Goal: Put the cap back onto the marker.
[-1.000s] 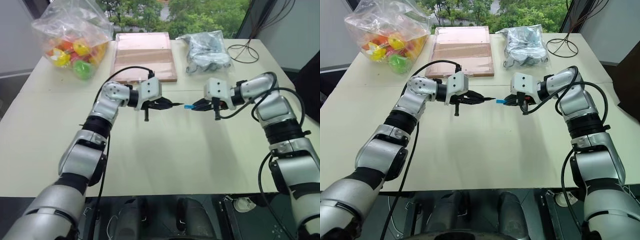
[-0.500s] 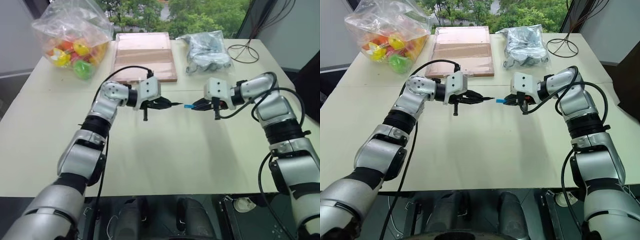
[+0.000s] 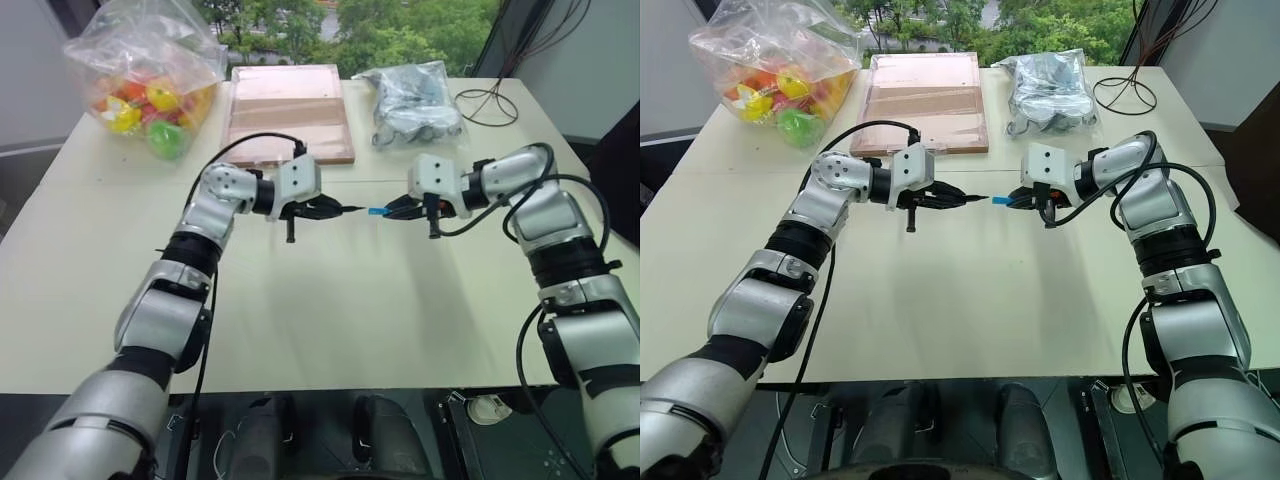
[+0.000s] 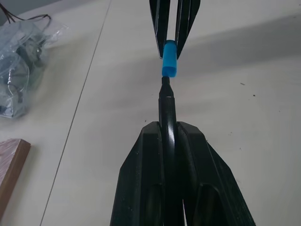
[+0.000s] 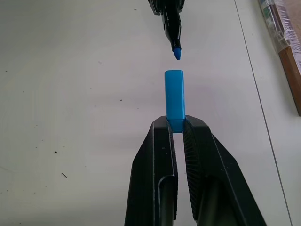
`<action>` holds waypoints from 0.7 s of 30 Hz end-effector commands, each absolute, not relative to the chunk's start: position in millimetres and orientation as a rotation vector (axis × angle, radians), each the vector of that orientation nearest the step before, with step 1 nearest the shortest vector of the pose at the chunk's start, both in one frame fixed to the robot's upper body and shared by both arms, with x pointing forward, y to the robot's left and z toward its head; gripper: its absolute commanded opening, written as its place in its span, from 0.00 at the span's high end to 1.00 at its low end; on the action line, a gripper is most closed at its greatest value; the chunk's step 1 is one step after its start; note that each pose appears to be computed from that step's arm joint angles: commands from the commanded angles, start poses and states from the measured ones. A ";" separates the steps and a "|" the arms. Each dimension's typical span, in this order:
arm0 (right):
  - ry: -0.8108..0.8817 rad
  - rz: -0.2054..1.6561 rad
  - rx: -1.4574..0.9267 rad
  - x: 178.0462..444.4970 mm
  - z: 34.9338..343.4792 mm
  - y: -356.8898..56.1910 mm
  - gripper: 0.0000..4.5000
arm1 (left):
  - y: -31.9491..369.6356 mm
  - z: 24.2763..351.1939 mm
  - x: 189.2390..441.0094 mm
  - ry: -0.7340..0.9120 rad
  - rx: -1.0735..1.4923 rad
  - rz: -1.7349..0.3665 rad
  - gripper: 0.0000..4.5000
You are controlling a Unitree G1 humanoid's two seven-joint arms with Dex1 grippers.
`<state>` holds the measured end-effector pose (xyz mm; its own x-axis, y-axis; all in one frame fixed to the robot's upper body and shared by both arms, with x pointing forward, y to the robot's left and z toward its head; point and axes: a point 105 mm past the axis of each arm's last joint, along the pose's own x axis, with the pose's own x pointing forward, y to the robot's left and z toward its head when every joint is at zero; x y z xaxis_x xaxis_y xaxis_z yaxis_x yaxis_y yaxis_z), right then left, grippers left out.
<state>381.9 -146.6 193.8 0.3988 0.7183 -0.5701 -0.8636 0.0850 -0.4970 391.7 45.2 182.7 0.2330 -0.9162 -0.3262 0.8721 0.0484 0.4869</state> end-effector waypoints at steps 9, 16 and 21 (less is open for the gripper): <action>0.105 1.190 -0.912 381.1 216.2 -136.7 0.99 | 38.0 190.4 389.3 -0.129 0.701 -1.373 1.00; 0.090 1.198 -0.915 380.0 219.2 -132.6 0.99 | 36.4 187.7 389.4 -0.125 0.704 -1.375 1.00; 0.080 1.209 -0.919 377.8 220.9 -129.5 0.99 | 34.2 186.9 389.7 -0.126 0.703 -1.375 1.00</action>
<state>380.1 -140.0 197.2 0.3894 0.7331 -0.5577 -0.8610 0.0745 -0.5032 389.9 36.9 179.6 0.2188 -0.9187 -0.3287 0.8711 0.0321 0.4901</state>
